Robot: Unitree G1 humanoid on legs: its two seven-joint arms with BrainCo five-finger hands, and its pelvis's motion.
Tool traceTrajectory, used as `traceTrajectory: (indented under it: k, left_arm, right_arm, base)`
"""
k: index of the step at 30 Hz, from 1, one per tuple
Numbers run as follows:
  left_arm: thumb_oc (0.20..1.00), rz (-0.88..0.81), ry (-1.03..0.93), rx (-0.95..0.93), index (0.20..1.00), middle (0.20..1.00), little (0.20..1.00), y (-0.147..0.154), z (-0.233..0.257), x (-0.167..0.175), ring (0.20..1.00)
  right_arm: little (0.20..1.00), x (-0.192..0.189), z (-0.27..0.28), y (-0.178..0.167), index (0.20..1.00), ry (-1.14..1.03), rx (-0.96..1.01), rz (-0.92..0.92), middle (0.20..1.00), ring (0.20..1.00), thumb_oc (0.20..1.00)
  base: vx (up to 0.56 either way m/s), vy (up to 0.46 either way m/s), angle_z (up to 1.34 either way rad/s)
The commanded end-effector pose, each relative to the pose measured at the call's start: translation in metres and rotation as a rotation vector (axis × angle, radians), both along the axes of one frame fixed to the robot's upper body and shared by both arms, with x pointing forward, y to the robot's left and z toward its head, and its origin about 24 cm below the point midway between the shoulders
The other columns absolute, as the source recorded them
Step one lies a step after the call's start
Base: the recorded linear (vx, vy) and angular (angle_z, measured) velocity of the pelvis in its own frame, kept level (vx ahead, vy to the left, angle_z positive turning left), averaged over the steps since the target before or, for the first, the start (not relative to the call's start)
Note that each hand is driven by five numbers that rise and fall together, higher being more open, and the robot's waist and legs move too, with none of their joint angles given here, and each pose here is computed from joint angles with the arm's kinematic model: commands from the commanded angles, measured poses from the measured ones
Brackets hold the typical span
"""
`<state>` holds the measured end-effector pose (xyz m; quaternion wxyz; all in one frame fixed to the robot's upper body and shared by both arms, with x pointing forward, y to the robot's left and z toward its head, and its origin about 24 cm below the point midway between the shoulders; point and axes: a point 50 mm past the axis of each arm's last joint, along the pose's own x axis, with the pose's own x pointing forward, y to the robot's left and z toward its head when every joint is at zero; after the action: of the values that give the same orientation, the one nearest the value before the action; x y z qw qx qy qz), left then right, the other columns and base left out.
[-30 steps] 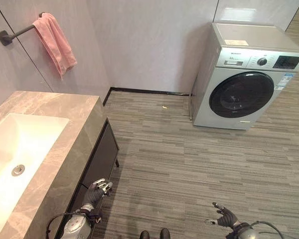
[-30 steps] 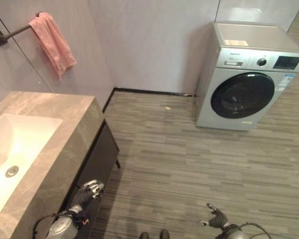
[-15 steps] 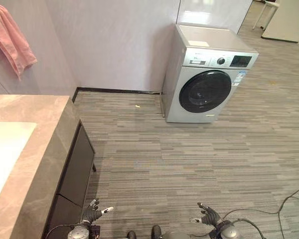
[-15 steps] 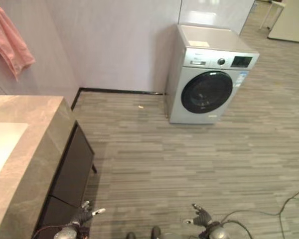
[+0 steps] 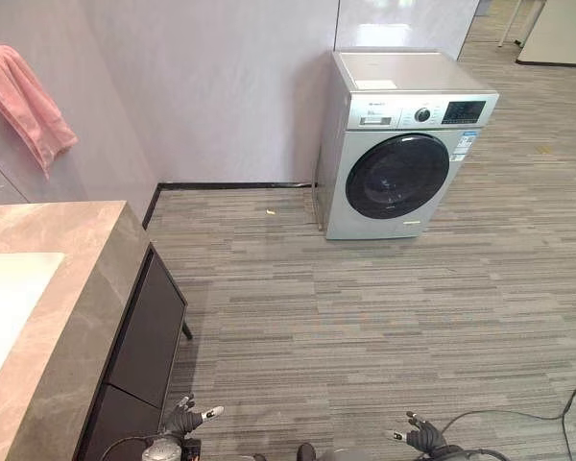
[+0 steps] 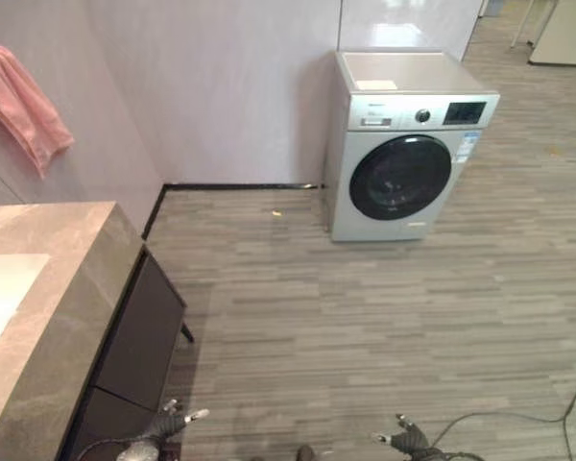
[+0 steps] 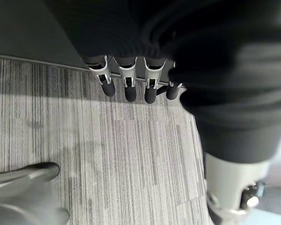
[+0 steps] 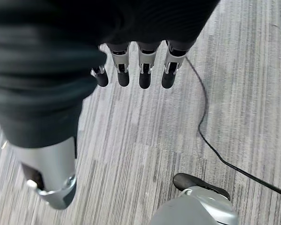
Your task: Put brush and paste in cup on sink, flatten towel.
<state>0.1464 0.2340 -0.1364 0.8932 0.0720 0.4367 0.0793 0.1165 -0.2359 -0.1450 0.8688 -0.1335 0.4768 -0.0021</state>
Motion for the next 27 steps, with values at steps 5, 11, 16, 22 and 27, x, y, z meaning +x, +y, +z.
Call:
traceTrajectory:
  k: [5,11,16,22,27]
  left_arm:
    - [1.000,-0.015,-0.015,0.049,1.000,1.000,1.000,0.004,0.001,-0.002,1.000]
    - [1.000,-0.030,-0.012,0.060,1.000,1.000,1.000,0.010,0.003,-0.010,1.000]
    - [1.000,-0.091,-0.045,0.079,1.000,1.000,1.000,0.009,0.010,0.003,1.000]
    - [1.000,-0.100,-0.033,0.094,1.000,1.000,1.000,0.011,0.009,0.006,1.000]
    - [1.000,-0.128,-0.017,0.101,1.000,1.000,1.000,0.006,0.006,0.004,1.000]
  right_arm:
    - [1.000,0.012,0.010,-0.011,1.000,-0.062,-0.055,0.057,1.000,1.000,1.000]
    - [1.000,0.018,0.010,0.002,1.000,-0.083,-0.009,0.071,1.000,1.000,1.000]
    - [1.000,0.039,0.022,0.015,1.000,-0.182,0.027,0.111,1.000,1.000,1.000]
    - [1.000,0.044,0.028,0.019,1.000,-0.235,0.053,0.121,1.000,1.000,1.000]
    - [1.000,0.044,0.028,0.014,1.000,-0.219,0.019,0.143,1.000,1.000,1.000]
  base:
    - [0.37,0.133,-0.05]
    - [0.31,0.167,-0.51]
    - [0.21,0.217,-0.17]
    - [0.29,0.072,0.36]
    - [0.33,-0.095,0.11]
